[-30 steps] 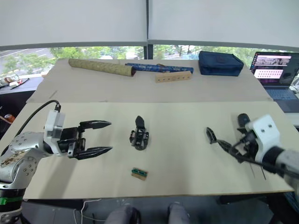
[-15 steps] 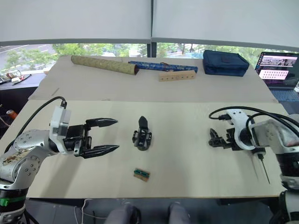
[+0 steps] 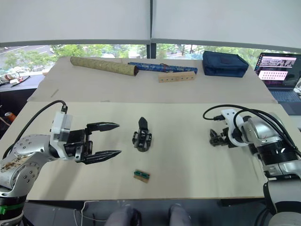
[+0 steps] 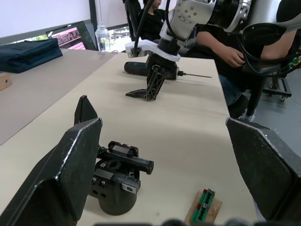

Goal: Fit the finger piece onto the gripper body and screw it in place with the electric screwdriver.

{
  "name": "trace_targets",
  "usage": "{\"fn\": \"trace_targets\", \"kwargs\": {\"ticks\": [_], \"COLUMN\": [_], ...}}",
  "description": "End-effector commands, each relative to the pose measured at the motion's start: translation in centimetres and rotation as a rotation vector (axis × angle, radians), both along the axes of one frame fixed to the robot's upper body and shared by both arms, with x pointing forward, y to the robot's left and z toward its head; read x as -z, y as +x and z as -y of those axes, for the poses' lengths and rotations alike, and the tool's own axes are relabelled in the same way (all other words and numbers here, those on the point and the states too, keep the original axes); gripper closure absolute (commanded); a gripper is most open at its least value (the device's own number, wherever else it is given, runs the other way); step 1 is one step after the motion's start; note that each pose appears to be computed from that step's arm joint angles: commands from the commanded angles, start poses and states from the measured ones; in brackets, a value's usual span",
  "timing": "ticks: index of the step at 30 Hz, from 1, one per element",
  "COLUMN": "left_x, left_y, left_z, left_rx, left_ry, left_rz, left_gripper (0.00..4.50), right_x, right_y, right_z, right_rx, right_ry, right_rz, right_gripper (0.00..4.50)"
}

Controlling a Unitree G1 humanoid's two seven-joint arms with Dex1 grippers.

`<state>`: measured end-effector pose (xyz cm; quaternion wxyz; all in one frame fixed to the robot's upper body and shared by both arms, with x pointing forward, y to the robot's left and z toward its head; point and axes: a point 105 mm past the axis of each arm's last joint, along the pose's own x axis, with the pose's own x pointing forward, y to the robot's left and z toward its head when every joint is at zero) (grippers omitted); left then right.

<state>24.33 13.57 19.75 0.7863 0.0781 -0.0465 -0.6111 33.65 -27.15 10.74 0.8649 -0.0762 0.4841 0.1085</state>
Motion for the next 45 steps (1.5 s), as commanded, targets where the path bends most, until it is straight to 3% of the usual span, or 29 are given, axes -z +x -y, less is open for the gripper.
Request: {"fn": "trace_targets", "kwargs": {"ticks": [1,3,6,10,13,15,19,22,30,42,45], "left_x": [-0.8,-0.8,-1.3,-4.5,-6.3,-6.9,-8.2,-8.3,-7.7,-8.7,-8.6], "left_y": [-0.3,-0.2,0.3,2.0,3.1,4.2,6.3,7.1,7.6,7.9,7.9], "left_z": [-0.3,-0.3,-0.5,-0.6,-0.5,0.0,1.6,3.3,6.8,5.7,5.7], "left_rx": [-0.001,-0.006,-0.038,-0.162,-0.216,-0.269,-0.329,-0.326,-0.307,-0.338,-0.339], "left_ry": [0.006,0.005,-0.039,-0.288,-0.465,-0.54,-0.717,-0.804,-0.818,-0.912,-0.912], "left_rz": [0.039,0.041,0.043,0.006,-0.091,-0.14,-0.23,-0.3,-0.363,-0.331,-0.333], "left_gripper": [0.0,0.0,0.0,0.0,0.0,0.0,0.0,0.0,0.0,0.0,0.85], "right_x": [1.3,1.4,0.2,-6.9,-12.9,-15.5,-17.1,-17.3,-17.9,-17.2,-17.2], "right_y": [-1.2,-1.6,-1.0,1.4,1.5,0.7,-0.8,-1.1,-1.6,-0.8,-0.7], "right_z": [-0.1,0.1,-0.3,-2.9,-7.0,-10.3,-15.9,-18.5,-22.1,-22.5,-22.4], "right_rx": [0.011,0.008,-0.016,-0.204,-0.421,-0.527,-0.691,-0.718,-0.812,-0.805,-0.799], "right_ry": [0.02,0.016,0.051,0.091,0.021,-0.014,-0.091,-0.068,-0.039,-0.032,-0.034], "right_rz": [-0.073,-0.078,0.011,0.444,0.831,1.031,1.265,1.343,1.427,1.389,1.386], "right_gripper": [2.56,3.25,3.4,3.4,3.4,3.4,3.4,3.4,3.4,3.4,3.4]}}
